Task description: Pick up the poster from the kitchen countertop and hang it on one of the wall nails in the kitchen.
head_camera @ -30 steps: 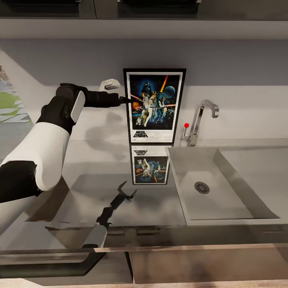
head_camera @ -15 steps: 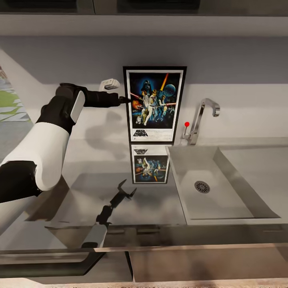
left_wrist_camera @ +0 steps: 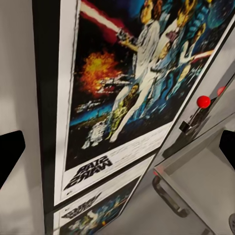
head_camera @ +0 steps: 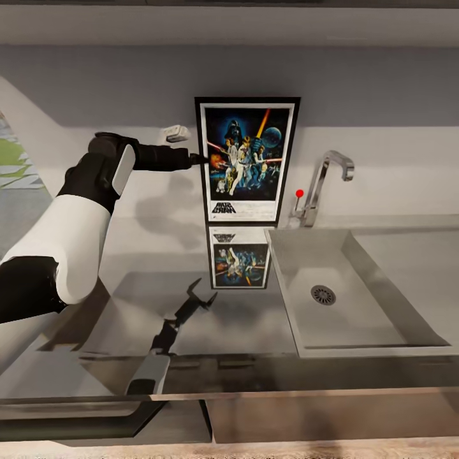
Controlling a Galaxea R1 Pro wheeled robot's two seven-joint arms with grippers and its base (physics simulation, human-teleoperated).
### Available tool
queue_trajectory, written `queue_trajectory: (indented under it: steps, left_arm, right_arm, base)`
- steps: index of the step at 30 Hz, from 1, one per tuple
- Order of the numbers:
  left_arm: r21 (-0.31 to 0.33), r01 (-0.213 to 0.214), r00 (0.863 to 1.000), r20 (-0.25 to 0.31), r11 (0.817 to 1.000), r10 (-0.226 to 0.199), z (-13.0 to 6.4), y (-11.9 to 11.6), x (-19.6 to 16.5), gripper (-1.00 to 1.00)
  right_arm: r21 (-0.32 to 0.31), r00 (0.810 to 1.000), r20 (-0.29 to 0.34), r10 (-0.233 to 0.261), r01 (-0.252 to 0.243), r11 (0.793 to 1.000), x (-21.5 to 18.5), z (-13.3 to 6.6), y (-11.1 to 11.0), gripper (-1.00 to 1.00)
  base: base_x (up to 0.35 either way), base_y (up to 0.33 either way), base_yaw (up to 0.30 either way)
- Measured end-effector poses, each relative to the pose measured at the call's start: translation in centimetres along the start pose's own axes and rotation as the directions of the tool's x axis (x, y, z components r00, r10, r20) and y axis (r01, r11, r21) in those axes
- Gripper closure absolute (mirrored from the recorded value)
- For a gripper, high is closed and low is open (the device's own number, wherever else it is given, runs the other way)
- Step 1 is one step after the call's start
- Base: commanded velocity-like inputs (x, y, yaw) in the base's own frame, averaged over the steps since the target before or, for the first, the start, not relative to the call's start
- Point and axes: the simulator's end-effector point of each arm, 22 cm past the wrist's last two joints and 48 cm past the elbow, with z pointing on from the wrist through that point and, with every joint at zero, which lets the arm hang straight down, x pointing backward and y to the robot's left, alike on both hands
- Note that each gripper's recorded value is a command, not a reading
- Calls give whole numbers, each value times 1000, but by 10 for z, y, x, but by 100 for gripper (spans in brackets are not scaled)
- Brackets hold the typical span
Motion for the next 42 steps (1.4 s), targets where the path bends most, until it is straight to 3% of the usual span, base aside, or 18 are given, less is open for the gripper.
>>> queue_trajectory:
  steps: [8, 25, 42]
  left_arm:
    - [-9, 7, 1000, -13, 1000, -7, 6, 6, 8, -100]
    - [-36, -26, 999, 25, 999, 27, -5, 4, -35, -100]
    - [-34, -6, 1000, 13, 999, 7, -3, 8, -29, -100]
  right_arm:
    - [-1, 1000, -11, -2, 2, 1000, 4, -1, 0, -100]
    - [-3, 1000, -14, -4, 4, 1000, 4, -2, 1, -100]
    - [-4, 1000, -14, -4, 4, 1000, 5, -2, 1, -100]
  base:
    - [0, 0, 0]
    - [0, 0, 0]
    - [0, 0, 0]
